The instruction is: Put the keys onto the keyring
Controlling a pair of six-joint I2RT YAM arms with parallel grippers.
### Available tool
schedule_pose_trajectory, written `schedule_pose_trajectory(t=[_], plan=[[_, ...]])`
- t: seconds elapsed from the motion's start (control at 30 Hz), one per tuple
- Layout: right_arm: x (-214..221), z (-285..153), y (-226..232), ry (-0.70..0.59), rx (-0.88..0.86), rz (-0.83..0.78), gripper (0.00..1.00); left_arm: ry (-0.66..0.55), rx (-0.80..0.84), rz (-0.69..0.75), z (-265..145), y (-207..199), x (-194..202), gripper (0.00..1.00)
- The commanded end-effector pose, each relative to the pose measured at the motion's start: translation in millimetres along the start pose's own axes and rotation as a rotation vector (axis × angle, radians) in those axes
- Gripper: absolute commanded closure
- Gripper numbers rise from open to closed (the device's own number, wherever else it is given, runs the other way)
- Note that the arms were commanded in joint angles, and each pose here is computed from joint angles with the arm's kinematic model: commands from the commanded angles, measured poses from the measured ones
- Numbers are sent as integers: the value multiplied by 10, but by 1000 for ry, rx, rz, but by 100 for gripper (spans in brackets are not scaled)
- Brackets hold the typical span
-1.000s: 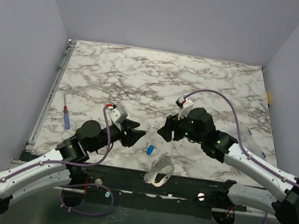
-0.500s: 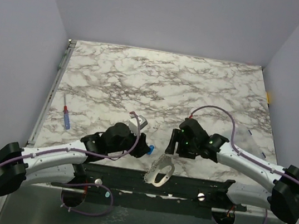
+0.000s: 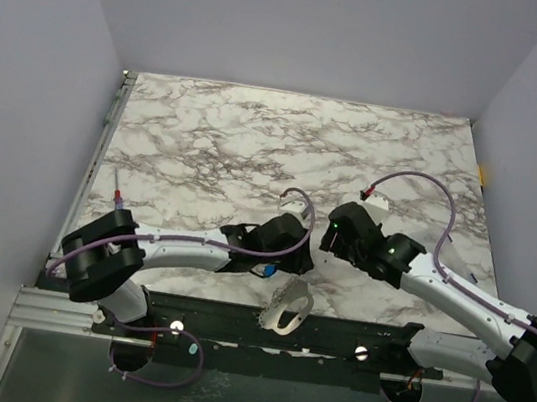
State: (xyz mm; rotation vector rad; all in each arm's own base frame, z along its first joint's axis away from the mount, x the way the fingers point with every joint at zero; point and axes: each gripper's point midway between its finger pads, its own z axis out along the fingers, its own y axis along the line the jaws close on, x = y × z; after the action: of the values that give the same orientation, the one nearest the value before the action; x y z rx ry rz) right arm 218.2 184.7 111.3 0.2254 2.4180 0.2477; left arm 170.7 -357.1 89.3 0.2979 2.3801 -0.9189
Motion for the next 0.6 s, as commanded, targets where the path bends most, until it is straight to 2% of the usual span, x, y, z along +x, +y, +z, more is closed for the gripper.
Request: schedule_pose_trajectory(t=[0.0,0.17,0.23,0.3,0.57], plan=[[-389,-71,-198,-171,108,7,35,50,-149,-148,185,2,164,63],[-360,-66,-201,-169,80,11,35,38,-294,-186,207,132,234,61],[-321,-54,-208,-161,70,7,36,19,-319,-202,194,176,230,53],[-295,-46,-209,-158,57,7,36,9,-335,-215,199,211,255,50],[-258,-35,-194,-161,14,-13,37,13,-386,-161,296,112,293,53]])
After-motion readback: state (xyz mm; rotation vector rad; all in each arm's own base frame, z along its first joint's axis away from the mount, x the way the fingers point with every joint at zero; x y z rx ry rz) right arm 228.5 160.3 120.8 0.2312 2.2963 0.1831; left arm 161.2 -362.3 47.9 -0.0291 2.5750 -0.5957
